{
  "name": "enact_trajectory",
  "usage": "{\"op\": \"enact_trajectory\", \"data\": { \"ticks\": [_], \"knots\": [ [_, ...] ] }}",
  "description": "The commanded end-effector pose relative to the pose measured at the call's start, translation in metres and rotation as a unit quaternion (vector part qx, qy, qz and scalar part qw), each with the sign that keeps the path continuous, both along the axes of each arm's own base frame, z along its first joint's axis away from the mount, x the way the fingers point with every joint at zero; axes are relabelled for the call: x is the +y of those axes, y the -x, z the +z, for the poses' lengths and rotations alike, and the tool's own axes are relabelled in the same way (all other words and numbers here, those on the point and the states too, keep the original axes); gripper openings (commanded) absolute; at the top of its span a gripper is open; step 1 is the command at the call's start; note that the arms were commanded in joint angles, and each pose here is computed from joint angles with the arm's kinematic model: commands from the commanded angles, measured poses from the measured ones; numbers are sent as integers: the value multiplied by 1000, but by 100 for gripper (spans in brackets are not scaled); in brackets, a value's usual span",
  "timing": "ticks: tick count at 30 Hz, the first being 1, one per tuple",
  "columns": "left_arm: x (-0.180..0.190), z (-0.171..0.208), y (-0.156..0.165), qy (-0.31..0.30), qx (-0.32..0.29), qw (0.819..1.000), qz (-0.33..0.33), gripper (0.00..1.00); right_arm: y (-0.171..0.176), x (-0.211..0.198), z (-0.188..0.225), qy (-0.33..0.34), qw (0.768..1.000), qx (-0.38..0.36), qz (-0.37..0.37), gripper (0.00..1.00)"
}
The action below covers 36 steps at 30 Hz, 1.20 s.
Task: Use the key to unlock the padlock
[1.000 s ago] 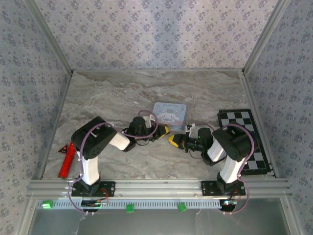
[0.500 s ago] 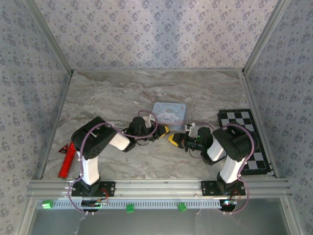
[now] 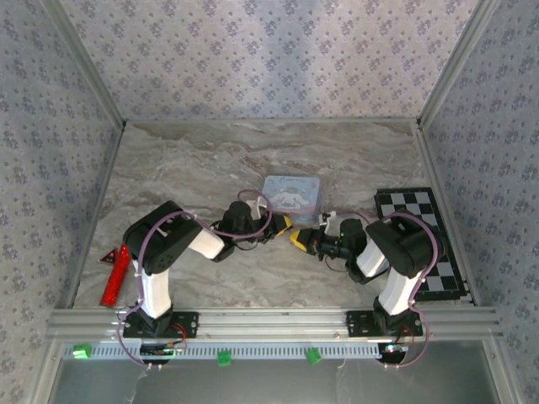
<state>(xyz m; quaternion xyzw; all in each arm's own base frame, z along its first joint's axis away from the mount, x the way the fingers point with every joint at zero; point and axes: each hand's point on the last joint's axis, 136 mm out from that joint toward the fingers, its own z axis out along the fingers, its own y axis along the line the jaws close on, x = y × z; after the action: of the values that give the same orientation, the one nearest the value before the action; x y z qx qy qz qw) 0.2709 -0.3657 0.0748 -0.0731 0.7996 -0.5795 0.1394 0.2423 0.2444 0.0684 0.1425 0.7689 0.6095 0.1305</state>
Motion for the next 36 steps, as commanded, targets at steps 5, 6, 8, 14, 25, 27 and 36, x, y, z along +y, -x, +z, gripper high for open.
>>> {"op": "enact_trajectory", "data": {
  "ticks": [5,6,8,14,25,27,36],
  "knots": [
    [-14,6,19,12,13,999,-39,0,-23,2,31,-26,998,-49,-20,0],
    [-14,5,19,12,13,999,-39,0,-24,3,34,-29,998,-50,-20,0],
    [-14,5,19,12,13,999,-39,0,-25,3,38,-33,998,-52,-21,0],
    [-14,3,18,8,13,999,-37,0,-24,3,37,-29,998,-49,-20,0],
    [-20,9,21,10,10,999,-42,0,-20,-3,1,15,999,-30,-16,0],
    [-23,11,23,14,9,999,-45,0,-21,-4,-4,17,999,-28,-16,0],
    [-21,2,24,-3,13,999,-43,0,-26,-3,18,-1,999,-46,-17,0]
  ]
}}
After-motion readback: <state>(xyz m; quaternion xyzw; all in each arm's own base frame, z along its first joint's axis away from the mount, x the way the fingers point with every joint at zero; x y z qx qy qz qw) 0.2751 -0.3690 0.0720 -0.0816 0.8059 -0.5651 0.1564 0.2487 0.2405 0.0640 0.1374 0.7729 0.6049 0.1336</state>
